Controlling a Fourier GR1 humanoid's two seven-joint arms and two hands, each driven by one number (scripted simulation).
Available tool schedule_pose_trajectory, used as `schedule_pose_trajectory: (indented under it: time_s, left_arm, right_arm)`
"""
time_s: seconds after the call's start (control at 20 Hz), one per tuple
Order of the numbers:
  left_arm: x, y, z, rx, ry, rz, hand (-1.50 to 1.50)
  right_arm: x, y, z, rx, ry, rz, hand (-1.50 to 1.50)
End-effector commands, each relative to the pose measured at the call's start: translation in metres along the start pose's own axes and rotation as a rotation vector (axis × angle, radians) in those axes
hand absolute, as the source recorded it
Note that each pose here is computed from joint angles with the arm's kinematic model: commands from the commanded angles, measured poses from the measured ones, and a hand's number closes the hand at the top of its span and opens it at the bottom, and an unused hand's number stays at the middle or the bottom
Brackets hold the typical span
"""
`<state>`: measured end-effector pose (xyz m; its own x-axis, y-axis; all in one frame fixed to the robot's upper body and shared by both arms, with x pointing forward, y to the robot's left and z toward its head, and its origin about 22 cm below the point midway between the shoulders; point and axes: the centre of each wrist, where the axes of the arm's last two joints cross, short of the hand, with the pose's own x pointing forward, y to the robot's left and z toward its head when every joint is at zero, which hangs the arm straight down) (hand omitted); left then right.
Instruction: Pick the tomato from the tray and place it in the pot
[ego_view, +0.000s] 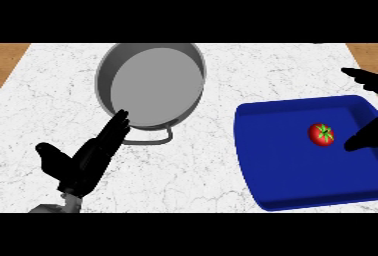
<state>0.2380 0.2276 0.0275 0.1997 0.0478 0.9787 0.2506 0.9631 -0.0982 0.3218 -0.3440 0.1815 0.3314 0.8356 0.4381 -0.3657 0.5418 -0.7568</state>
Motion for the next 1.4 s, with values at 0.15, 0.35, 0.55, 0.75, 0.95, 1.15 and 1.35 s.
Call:
schedule_pose_trajectory:
  time_s: [0.15, 0.35, 0.55, 0.75, 0.95, 1.15, 1.35]
  left_arm:
    - [0.000, -0.002, -0.009, -0.013, 0.022, 0.005, 0.00]
    - [-0.008, -0.013, 0.004, -0.022, 0.043, 0.011, 0.00]
    - [-0.007, -0.023, 0.003, -0.012, 0.033, 0.007, 0.00]
    - [0.002, 0.002, 0.007, -0.007, 0.069, 0.012, 0.00]
    - [-0.006, 0.004, -0.014, -0.014, 0.049, 0.012, 0.00]
    - [0.004, -0.020, 0.002, -0.019, 0.037, 0.020, 0.00]
    - [0.016, -0.009, -0.015, -0.015, 0.048, 0.018, 0.00]
  right_arm:
    - [-0.020, 0.030, -0.018, 0.039, 0.028, 0.096, -1.50]
    - [0.004, 0.033, -0.014, -0.019, 0.091, 0.137, -1.50]
    - [-0.019, 0.046, -0.019, -0.025, 0.137, 0.195, -1.50]
    - [-0.014, 0.062, -0.027, -0.025, 0.127, 0.189, -1.50]
    - [-0.035, 0.056, -0.030, -0.015, 0.132, 0.190, -1.50]
    - [-0.041, 0.069, -0.024, 0.017, 0.145, 0.206, -1.50]
    - [-0.049, 0.066, -0.053, 0.008, 0.154, 0.196, -1.50]
